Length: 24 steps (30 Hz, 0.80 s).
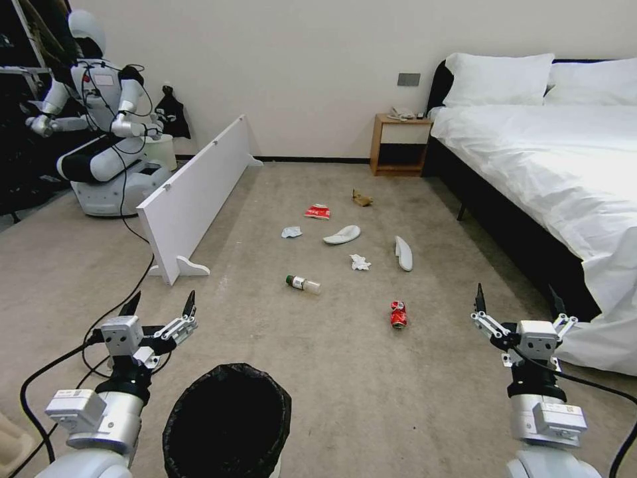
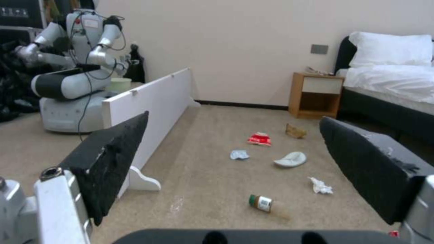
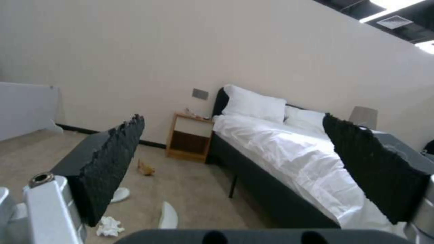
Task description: Pick up the trash bin, then pick up the garbage from the floor and place it into the trash bin.
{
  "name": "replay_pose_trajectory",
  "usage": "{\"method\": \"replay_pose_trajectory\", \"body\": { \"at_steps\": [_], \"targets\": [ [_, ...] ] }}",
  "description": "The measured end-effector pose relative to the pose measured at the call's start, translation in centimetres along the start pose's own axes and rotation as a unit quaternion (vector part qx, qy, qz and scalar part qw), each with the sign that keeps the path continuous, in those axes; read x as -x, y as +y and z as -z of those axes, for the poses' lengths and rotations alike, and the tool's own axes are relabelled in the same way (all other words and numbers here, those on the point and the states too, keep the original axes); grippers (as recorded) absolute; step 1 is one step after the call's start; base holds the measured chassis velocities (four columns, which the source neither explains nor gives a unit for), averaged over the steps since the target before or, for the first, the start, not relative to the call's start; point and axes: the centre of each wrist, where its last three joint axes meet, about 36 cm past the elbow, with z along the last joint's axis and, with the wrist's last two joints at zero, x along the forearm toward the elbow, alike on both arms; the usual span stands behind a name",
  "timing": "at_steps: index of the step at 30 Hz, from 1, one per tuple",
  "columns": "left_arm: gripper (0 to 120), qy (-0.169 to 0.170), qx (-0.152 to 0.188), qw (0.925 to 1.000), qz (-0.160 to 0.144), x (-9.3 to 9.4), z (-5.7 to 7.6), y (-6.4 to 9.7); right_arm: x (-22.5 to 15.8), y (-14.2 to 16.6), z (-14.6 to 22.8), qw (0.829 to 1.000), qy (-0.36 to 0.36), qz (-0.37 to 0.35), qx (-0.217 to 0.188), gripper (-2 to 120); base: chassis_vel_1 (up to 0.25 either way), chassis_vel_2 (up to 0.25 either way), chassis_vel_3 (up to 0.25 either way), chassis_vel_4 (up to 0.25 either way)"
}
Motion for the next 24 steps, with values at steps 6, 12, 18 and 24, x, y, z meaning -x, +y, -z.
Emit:
{"method": "replay_pose_trajectory", "body": {
  "at_steps": [6, 12, 18, 24],
  "targets": [
    [100, 0.002, 0.001, 1.0000, 0.000, -0.2, 0.0, -0.1, 0.0, -0.1, 0.0, 1.000, 0.000, 0.002, 0.001, 100, 0.000, 0.000, 0.000, 0.000],
    [100, 0.019, -0.010, 0.9998, 0.001, -0.6, 0.3, -0.3, -0.1, -0.3, 0.0, 1.000, 0.000, 0.004, 0.000, 100, 0.000, 0.000, 0.000, 0.000],
    [100, 0.091, -0.030, 0.9954, 0.011, -1.4, 1.0, -0.3, -0.5, -0.4, -0.4, 1.000, 0.002, 0.008, -0.001, 100, 0.000, 0.000, 0.000, 0.000],
    [100, 0.256, -0.014, 0.9660, 0.037, -2.4, 0.1, -0.1, -0.5, -0.7, -0.4, 1.000, 0.001, 0.005, -0.002, 100, 0.000, 0.000, 0.000, 0.000]
  ]
}}
